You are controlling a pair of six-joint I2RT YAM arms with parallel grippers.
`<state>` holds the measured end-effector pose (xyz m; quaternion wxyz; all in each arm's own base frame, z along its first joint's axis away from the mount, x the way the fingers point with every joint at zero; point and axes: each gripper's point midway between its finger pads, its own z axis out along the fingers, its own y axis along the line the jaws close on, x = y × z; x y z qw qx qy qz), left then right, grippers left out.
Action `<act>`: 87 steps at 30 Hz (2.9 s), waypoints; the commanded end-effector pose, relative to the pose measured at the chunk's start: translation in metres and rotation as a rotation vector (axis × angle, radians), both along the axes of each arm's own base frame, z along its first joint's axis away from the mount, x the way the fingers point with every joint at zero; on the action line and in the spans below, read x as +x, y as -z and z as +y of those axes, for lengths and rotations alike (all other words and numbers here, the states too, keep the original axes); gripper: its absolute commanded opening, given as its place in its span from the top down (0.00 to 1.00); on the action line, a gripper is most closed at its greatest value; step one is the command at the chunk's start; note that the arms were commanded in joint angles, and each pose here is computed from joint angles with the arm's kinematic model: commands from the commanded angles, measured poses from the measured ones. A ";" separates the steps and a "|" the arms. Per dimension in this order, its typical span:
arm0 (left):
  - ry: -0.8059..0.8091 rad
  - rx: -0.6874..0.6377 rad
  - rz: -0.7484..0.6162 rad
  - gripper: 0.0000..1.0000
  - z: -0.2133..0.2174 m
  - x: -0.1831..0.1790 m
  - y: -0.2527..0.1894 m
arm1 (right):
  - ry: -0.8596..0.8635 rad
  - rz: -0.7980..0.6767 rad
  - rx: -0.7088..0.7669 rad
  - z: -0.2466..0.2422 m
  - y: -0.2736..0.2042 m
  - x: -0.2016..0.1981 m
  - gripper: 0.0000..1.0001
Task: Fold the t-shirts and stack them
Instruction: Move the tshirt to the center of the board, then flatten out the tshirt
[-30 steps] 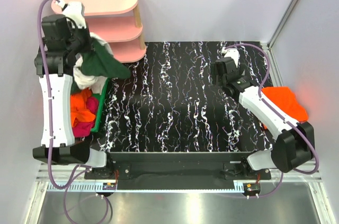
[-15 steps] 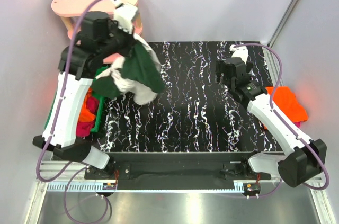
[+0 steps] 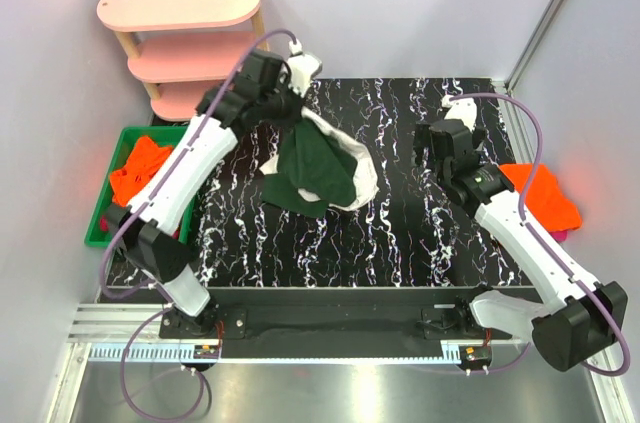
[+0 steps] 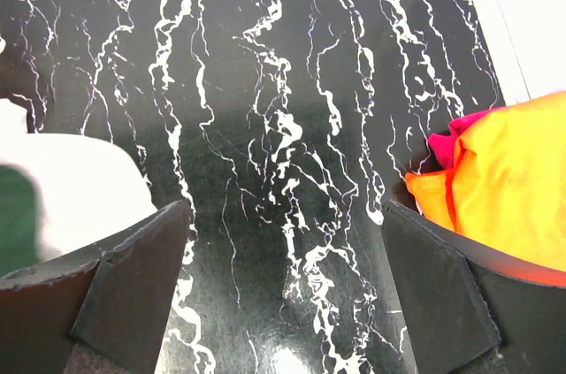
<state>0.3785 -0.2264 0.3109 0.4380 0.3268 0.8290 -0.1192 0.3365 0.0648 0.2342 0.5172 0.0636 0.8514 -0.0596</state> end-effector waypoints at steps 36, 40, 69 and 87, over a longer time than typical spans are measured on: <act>-0.086 0.109 0.216 0.09 0.046 -0.065 0.194 | 0.016 0.096 -0.002 -0.001 0.039 -0.012 0.02; -0.073 0.129 0.267 0.10 0.042 -0.063 0.212 | 0.016 0.095 0.001 -0.001 0.040 -0.012 0.02; -0.278 -0.054 0.056 1.00 0.100 -0.006 0.075 | -0.029 0.117 0.027 0.014 0.054 0.001 0.02; -0.449 -0.120 -0.092 1.00 0.174 0.027 -0.008 | -0.220 0.206 0.135 0.117 0.094 0.030 0.07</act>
